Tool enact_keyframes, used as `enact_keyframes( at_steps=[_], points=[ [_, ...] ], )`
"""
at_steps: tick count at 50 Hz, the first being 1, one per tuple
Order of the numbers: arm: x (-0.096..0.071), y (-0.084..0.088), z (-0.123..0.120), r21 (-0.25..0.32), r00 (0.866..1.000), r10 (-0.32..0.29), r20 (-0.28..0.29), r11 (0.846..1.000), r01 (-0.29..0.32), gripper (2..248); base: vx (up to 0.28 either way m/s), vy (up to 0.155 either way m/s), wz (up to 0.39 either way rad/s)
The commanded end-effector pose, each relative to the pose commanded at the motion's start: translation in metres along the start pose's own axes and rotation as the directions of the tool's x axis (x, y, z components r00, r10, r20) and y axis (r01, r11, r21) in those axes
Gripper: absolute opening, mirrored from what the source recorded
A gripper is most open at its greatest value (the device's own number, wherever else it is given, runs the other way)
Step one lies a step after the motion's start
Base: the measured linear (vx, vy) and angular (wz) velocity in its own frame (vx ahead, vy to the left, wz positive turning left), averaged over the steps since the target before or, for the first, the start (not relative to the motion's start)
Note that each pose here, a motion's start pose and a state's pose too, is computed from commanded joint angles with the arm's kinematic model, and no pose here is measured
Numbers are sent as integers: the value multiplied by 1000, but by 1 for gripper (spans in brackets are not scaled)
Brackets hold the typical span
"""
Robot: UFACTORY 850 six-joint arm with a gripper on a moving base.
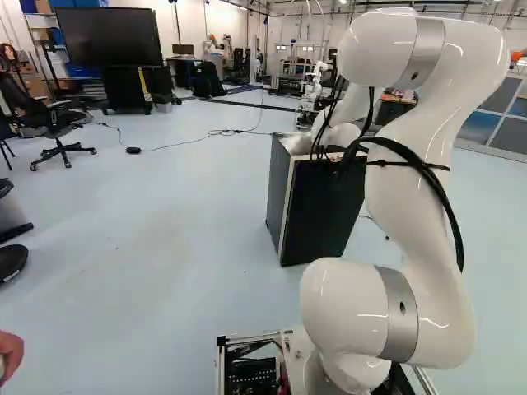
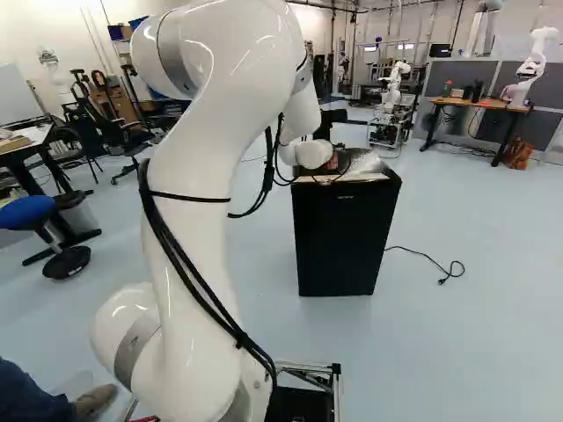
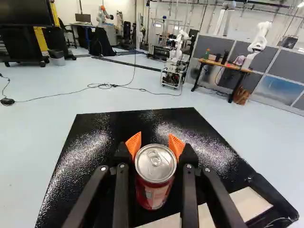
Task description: Grab a drink from the fridge
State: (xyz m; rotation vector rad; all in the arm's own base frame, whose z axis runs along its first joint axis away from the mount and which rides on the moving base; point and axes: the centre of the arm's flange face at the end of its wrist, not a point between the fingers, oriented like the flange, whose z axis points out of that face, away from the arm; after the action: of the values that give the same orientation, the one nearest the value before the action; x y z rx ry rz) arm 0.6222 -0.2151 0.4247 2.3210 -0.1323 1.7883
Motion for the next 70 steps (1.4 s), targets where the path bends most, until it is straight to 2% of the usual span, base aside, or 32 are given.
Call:
enact_keyframes(
  at_steps=[35,52,70],
  points=[
    [38,4,-12,-9,998,-8,-61,1000,7,98,0,0,0],
    [37,1,-16,-6,998,-6,-61,1000,6,98,0,0,0],
    [35,-11,-29,6,998,-1,-56,1000,2,98,0,0,0]
  ],
)
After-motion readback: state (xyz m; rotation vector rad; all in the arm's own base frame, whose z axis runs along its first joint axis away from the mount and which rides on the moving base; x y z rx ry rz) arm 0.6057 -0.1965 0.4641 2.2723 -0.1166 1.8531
